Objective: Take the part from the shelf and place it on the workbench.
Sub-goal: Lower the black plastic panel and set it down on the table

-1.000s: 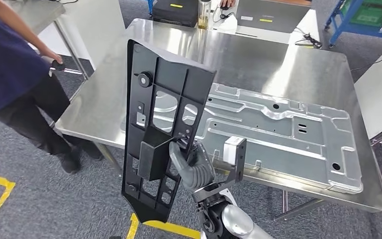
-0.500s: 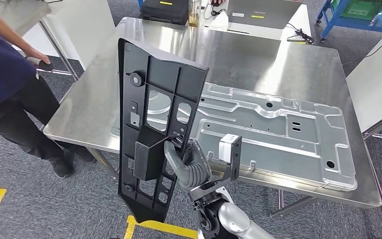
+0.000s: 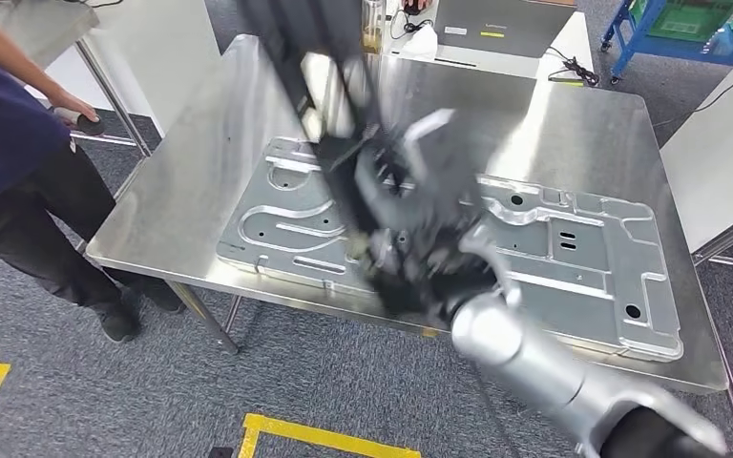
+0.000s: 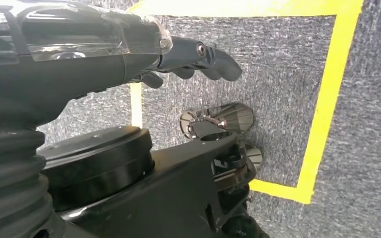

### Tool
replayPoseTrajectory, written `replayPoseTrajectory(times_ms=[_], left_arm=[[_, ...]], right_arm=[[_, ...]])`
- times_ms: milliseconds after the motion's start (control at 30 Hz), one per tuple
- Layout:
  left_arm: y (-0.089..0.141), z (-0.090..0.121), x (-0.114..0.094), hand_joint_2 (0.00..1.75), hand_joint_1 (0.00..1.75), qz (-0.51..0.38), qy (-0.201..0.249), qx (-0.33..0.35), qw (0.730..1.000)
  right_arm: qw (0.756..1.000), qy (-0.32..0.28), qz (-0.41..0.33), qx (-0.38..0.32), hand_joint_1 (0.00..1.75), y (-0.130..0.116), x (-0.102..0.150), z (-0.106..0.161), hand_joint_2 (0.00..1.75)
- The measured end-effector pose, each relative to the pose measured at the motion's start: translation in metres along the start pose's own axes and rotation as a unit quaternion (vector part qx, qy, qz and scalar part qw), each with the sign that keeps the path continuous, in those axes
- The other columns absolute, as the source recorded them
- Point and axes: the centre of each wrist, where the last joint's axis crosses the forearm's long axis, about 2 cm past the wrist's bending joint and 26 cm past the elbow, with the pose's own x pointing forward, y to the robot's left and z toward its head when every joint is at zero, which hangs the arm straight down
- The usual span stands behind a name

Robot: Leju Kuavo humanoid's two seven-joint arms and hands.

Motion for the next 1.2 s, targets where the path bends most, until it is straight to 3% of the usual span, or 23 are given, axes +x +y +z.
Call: replayPoseTrajectory(times_ms=[167,333,633,1200], left_arm=[[0.002,0.000,0.001,1.75,0.00,-0.010,0.006,-0.002,1.000],[0.002,-0.001,0.004,1.75,0.00,-0.012,0.004,-0.003,1.000],[0.002,-0.001,0.006,1.75,0.00,-0.013,0.002,-0.003,1.000],[0.003,-0.002,0.008,1.75,0.00,-0.014,0.000,-0.002,1.000]], right_arm=[[0.983,-0.085,0.087,-0.134,1.75,-0.072,0.072,-0.045,1.75],[0.966,-0.141,0.112,-0.187,1.75,-0.105,0.102,-0.049,1.75],[0.957,-0.164,0.122,-0.207,1.75,-0.122,0.112,-0.046,1.75],[0.954,-0.171,0.126,-0.210,1.75,-0.126,0.115,-0.043,1.75]])
